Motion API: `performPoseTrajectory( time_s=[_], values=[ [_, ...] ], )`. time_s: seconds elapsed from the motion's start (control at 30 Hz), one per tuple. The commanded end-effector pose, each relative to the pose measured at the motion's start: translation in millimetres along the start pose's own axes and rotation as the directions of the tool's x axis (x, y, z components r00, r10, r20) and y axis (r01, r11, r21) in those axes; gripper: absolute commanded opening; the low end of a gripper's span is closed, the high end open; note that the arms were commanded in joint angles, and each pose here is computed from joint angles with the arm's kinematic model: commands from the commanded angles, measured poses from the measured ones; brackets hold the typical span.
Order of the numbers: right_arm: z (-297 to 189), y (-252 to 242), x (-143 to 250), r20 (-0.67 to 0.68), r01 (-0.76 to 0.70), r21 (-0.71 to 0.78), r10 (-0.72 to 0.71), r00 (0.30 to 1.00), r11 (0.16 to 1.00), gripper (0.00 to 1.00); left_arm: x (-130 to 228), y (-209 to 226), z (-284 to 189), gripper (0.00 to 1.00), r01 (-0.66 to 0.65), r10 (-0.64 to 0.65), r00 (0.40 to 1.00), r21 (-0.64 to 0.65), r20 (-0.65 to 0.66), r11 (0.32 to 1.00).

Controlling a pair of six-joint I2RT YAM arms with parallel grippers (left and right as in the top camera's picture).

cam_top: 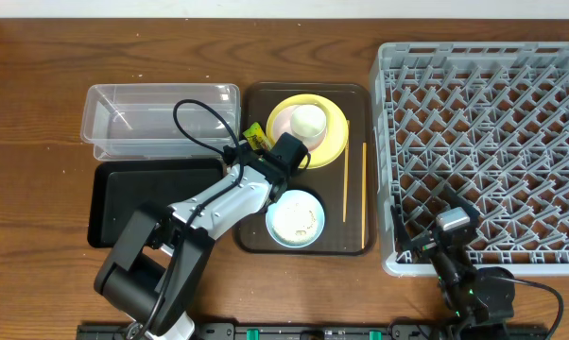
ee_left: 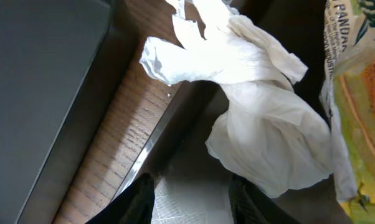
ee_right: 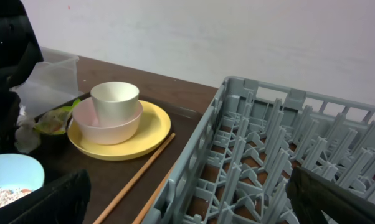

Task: Sort waste into correct bins and load items into the dishwasher rack
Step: 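Lower the left gripper and close it on the white tissue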

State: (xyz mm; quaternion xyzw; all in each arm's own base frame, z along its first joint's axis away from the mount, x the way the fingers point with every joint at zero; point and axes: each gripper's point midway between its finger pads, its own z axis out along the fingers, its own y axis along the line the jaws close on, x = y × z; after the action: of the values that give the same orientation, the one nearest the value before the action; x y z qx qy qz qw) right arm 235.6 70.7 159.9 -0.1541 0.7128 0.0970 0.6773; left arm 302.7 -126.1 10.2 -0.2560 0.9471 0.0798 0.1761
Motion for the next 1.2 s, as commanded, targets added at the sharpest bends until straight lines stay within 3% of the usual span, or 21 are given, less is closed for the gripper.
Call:
performPoseTrajectory(
  time_s=[0.0, 0.57, 1.17],
  values=[
    [-0.1, 0.2, 0.9, -0.002, -0.002, -0.001, 0.002, 1.000, 1.000, 0.99, -7.8, -3.3, -10.7, 0.43, 0.018, -0.019, 1.000, 0.028, 0.021, 0.999],
    [-0.1, 0.2, 0.9, -0.002, -0.002, -0.001, 0.002, 1.000, 1.000, 0.99, -37.3, -8.4, -55.6, 0.59, 0.073, -0.091, 0.989, 0.155, 0.113, 0.985],
    [-0.1, 0.2, 0.9, -0.002, -0.002, -0.001, 0.002, 1.000, 1.000, 0.99, -28.1, -6.7, -37.3, 0.59, 0.054, -0.063, 0.994, 0.102, 0.090, 0.993]
  ],
)
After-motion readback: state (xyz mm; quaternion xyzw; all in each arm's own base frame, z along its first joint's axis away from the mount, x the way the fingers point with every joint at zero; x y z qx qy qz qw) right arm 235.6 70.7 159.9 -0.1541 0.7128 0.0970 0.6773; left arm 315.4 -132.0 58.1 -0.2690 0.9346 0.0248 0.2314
